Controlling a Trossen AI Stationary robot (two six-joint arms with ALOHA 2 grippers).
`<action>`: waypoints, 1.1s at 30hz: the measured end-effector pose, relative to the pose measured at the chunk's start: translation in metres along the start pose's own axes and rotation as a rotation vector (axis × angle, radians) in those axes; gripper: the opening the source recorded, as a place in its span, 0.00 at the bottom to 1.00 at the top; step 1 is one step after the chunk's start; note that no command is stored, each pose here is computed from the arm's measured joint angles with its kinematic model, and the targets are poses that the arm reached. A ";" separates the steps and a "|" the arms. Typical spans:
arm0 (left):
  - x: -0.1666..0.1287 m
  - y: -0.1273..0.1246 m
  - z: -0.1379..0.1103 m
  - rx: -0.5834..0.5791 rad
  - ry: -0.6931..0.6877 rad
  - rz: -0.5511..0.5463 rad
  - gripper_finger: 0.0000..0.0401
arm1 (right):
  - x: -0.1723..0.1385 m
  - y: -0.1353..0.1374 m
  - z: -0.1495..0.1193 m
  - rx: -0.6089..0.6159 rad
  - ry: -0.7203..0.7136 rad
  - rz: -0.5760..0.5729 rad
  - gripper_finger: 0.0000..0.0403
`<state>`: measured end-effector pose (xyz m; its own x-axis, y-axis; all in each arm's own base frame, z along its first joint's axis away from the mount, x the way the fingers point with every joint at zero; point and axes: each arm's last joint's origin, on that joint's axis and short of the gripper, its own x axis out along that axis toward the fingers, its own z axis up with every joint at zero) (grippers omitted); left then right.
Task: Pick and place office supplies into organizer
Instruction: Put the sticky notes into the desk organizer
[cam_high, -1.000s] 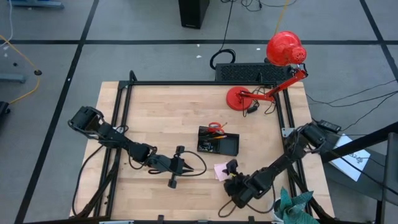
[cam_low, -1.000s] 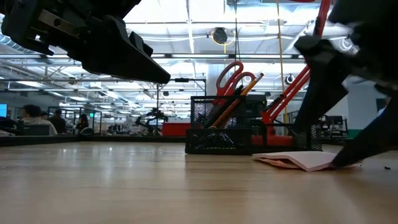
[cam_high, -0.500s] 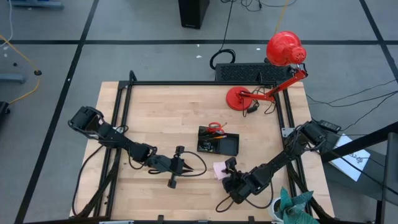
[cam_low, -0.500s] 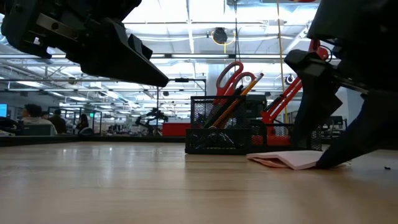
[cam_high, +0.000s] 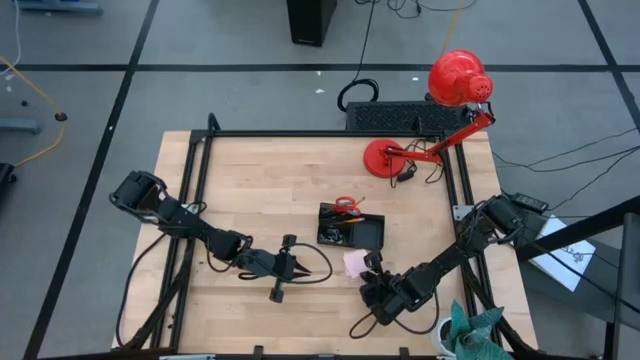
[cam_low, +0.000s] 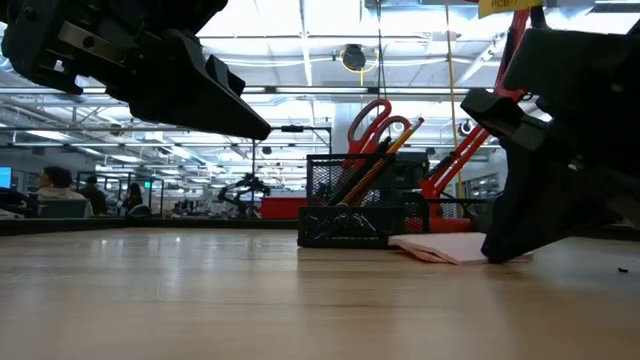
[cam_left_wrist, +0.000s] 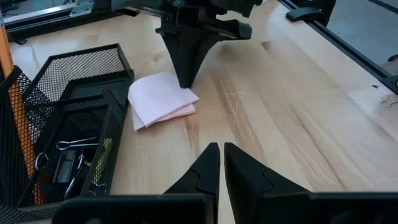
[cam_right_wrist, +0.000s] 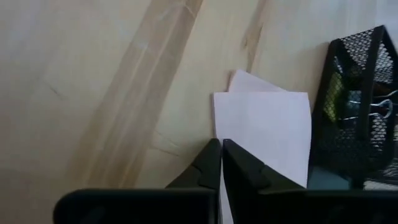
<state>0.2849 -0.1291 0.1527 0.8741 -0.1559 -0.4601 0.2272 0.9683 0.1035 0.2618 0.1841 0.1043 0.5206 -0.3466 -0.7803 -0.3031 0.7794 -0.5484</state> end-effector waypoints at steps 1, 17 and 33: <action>0.000 0.000 0.000 0.000 0.000 0.000 0.08 | -0.001 0.001 0.000 -0.017 -0.003 -0.012 0.01; 0.001 0.004 0.003 -0.100 -0.029 0.014 0.08 | -0.045 0.007 0.042 -0.051 -0.107 -0.082 0.00; 0.067 0.005 -0.017 -0.043 0.082 0.013 0.08 | -0.022 0.007 0.009 0.114 -0.006 -0.108 0.00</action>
<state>0.3372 -0.1317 0.1078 0.8386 -0.1283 -0.5294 0.1957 0.9779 0.0730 0.2553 0.2021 0.1206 0.5502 -0.4289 -0.7164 -0.1528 0.7918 -0.5914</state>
